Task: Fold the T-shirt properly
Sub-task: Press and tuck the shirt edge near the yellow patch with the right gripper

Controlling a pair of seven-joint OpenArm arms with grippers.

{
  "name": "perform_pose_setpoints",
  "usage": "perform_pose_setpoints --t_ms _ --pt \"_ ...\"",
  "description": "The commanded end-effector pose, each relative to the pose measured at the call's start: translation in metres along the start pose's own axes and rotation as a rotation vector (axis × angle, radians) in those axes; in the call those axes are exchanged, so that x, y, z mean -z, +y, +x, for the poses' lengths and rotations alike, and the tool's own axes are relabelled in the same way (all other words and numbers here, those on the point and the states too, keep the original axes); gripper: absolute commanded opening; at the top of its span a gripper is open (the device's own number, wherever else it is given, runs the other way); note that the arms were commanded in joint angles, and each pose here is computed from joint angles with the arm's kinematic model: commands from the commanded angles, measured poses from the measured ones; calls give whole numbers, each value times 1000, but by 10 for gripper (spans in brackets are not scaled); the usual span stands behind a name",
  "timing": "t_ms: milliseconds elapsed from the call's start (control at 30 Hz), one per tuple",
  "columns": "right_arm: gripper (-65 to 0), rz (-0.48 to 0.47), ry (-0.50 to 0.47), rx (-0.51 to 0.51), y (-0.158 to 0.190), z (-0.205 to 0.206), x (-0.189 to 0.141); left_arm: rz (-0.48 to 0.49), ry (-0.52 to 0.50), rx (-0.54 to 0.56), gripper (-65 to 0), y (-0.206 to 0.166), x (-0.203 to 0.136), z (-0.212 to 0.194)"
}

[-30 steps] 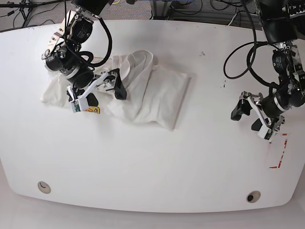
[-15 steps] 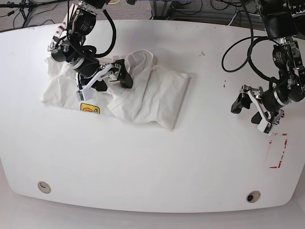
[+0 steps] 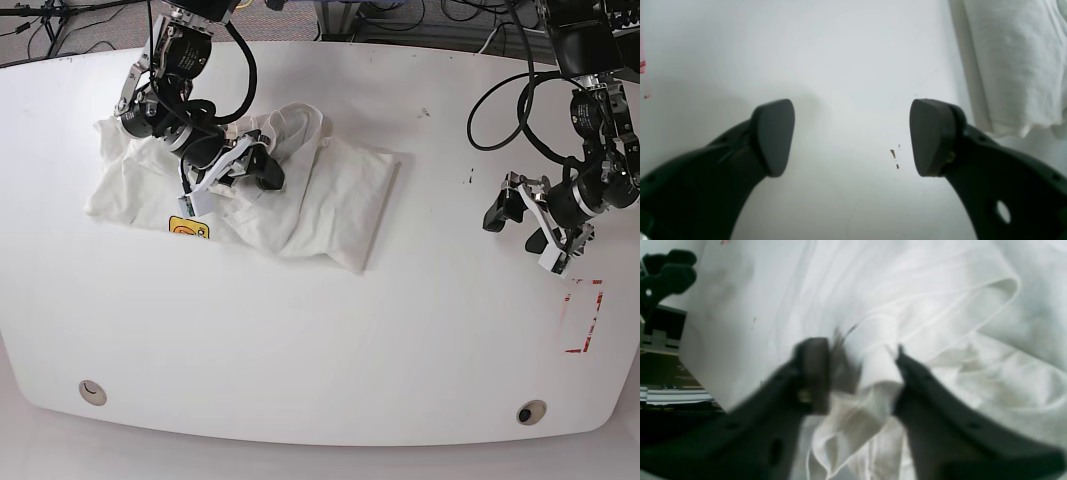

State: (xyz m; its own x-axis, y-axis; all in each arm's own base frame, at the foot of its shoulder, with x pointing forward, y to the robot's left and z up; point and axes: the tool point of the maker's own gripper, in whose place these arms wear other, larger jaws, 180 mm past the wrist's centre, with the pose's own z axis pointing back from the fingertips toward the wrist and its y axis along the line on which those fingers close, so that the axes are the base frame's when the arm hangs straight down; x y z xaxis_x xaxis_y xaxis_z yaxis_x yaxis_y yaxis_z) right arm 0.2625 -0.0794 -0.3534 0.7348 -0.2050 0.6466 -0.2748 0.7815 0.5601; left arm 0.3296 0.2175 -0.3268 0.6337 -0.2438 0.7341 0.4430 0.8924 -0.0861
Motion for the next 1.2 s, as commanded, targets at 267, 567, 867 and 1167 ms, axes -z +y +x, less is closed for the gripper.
perform_pose_setpoints --t_ms 267,567,867,1167 --pt "-650 2 -78 -89 1 38 -7 3 -30 17 -139 2 -7 6" --pt "-650 -10 -109 -218 9 67 -19 -1 -4 4 -139 0 -6 -6" --pt "-650 -11 -87 -241 1 73 -14 -6 12 -3 -139 -2 -5 -14" --pt "-642 -29 -50 -233 -20 75 -12 -15 9 0 -139 -6 -4 -13"
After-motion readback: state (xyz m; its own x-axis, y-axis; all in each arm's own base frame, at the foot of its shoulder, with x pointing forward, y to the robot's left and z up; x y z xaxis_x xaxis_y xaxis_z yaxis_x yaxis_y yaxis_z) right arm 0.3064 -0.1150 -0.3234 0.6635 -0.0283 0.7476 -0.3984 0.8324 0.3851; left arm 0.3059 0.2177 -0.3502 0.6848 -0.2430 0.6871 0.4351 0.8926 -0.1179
